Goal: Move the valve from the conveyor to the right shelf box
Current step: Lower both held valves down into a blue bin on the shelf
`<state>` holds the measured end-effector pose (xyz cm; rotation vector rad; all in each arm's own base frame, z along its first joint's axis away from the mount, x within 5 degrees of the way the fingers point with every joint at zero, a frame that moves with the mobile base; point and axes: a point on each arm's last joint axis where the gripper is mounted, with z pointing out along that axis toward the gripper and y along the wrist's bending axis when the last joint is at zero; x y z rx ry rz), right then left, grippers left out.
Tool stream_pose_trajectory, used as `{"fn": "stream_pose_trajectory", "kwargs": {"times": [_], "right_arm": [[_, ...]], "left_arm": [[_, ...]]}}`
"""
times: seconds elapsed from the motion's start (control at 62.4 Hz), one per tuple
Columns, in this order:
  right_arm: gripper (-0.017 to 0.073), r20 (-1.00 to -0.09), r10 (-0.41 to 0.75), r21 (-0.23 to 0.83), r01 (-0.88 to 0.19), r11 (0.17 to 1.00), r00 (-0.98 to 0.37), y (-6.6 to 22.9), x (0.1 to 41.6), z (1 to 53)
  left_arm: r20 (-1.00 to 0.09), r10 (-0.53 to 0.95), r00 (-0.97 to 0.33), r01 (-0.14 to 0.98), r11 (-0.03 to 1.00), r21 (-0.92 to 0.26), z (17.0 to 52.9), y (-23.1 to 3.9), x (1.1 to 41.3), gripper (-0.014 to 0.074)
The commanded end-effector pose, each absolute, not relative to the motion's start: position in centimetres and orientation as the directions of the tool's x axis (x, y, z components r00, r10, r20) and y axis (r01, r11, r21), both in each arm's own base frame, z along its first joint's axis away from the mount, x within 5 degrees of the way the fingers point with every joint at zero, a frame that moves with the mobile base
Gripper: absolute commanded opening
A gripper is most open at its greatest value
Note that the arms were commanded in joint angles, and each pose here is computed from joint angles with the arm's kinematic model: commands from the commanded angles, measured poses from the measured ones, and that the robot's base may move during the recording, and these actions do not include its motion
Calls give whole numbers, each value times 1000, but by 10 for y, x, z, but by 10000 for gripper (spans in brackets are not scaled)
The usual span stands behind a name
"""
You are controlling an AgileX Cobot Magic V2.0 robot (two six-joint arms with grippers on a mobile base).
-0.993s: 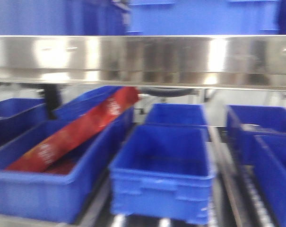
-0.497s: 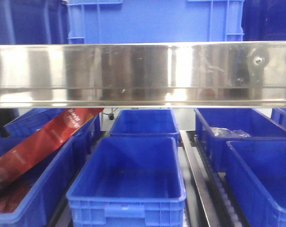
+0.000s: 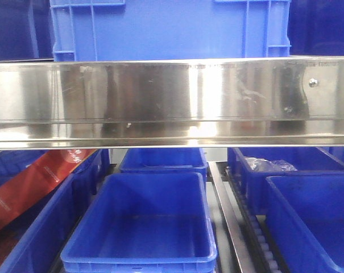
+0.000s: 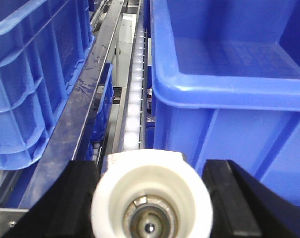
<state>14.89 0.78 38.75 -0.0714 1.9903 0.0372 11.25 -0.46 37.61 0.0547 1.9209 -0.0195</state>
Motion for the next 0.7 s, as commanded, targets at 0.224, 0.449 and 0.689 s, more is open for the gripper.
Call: {"fn": "stream_pose_trajectory", "kwargs": {"times": [0.224,0.449,0.689], "right_arm": [[-164,-949,-31,-12,-59,998,-314,7,147,400],[-164,-949,-31,-12,-59,998,-314,7,147,400],[-164,-949,-31,-12,-59,998,-314,7,147,400]], "left_arm": [[-956,23,-292,47,999,10,382,-5,112,-111],[-956,23,-292,47,999,10,382,-5,112,-111],[-956,23,-292,47,999,10,382,-5,112,-111]]}}
